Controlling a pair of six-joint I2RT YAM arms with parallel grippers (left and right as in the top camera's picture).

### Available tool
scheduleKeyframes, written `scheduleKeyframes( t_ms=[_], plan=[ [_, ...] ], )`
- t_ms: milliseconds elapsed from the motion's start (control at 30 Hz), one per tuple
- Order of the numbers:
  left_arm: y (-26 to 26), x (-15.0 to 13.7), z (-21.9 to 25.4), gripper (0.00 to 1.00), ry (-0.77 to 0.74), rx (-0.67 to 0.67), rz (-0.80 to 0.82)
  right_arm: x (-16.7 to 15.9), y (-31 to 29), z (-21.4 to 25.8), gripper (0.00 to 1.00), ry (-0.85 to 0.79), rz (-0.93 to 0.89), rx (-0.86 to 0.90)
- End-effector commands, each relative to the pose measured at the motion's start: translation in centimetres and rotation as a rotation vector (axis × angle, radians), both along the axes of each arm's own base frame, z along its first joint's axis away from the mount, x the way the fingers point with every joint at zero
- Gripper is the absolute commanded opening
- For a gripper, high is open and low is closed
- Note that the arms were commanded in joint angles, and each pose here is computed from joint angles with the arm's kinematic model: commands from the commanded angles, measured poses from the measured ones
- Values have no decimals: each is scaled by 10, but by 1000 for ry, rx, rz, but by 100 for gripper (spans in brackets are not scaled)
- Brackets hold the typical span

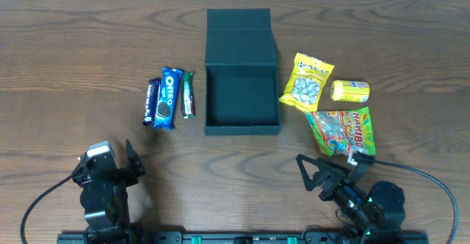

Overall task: Pack container
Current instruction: 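Reach right gripper to the Haribo bag and grasp it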

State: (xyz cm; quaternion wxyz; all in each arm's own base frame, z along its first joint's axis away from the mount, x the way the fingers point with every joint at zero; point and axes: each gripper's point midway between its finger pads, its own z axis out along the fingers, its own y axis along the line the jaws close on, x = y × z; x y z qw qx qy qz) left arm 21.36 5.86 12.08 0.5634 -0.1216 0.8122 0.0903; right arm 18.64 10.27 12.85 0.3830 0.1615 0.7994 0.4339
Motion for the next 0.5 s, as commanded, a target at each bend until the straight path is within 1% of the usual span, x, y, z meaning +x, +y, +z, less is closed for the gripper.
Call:
scheduleKeyframes(
  t_ms=[0, 167, 300, 467],
  plan=[
    [0, -1, -10, 95, 24, -9, 0, 3, -3, 4, 99, 52, -62, 96],
    [0, -1, -10, 95, 25, -9, 0, 14, -11, 6, 99, 57, -132, 111],
    [0, -1, -10, 95, 25, -9, 0, 22, -21, 2, 99, 115, -197, 76],
    [0, -1, -10, 95, 24, -9, 0, 42, -36, 23, 99, 129, -234, -89]
  ],
)
